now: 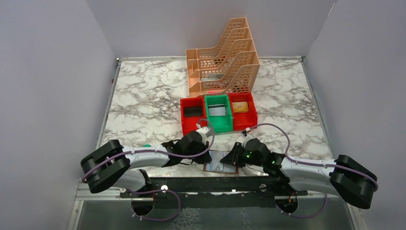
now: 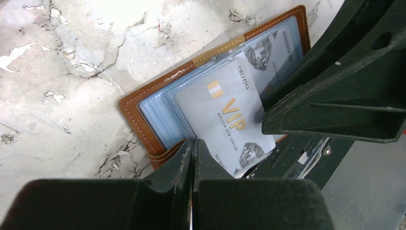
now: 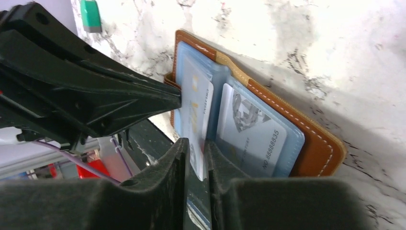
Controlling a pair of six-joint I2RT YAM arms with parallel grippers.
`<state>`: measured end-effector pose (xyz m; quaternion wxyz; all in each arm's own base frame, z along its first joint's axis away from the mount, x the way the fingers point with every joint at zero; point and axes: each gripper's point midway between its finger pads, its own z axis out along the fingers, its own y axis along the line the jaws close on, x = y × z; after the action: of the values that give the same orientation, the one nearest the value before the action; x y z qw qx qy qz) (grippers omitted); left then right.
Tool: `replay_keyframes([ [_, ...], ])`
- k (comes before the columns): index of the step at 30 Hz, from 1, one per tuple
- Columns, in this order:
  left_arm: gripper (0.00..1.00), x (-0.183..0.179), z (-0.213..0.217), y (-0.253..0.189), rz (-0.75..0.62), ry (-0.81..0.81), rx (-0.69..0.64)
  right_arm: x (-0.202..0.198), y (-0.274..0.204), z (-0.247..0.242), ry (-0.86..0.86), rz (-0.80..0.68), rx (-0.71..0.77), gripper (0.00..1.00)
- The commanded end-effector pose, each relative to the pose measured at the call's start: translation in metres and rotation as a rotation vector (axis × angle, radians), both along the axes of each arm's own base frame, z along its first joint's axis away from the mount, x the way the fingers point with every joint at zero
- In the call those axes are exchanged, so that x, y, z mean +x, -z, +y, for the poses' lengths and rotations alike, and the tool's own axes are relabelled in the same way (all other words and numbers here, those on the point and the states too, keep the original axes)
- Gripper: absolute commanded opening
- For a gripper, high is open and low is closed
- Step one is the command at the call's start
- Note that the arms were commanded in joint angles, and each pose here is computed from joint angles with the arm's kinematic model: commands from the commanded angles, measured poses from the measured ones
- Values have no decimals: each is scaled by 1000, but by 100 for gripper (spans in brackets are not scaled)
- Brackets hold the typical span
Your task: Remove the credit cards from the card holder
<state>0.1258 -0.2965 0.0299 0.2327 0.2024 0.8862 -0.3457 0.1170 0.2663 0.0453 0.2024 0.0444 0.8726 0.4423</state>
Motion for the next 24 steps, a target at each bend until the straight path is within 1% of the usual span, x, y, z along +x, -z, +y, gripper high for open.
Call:
replay_keyframes([
  [1,4,-1,15,13,11,-26,84,-7,5,-2,-38,23,10,17],
  [4,3,0,15,12,5,-30,93,-9,7,0,-59,34,27,2],
  [5,3,1,16,13,2,-35,99,-9,7,1,-64,41,34,1],
  [9,3,5,20,12,-9,-55,120,-11,8,0,-86,47,50,1],
  [12,3,11,25,8,-32,-88,140,-11,13,-6,-77,52,31,1],
  [19,4,23,21,-17,-94,-134,84,-6,30,-25,-28,47,-50,1],
  [20,6,24,19,-21,-101,-134,75,-6,31,-26,-29,54,-53,1],
  [21,11,25,17,-24,-105,-131,64,-7,31,-26,-38,56,-55,1],
  [24,20,23,8,-35,-112,-101,7,-8,32,-25,-40,62,-51,1],
])
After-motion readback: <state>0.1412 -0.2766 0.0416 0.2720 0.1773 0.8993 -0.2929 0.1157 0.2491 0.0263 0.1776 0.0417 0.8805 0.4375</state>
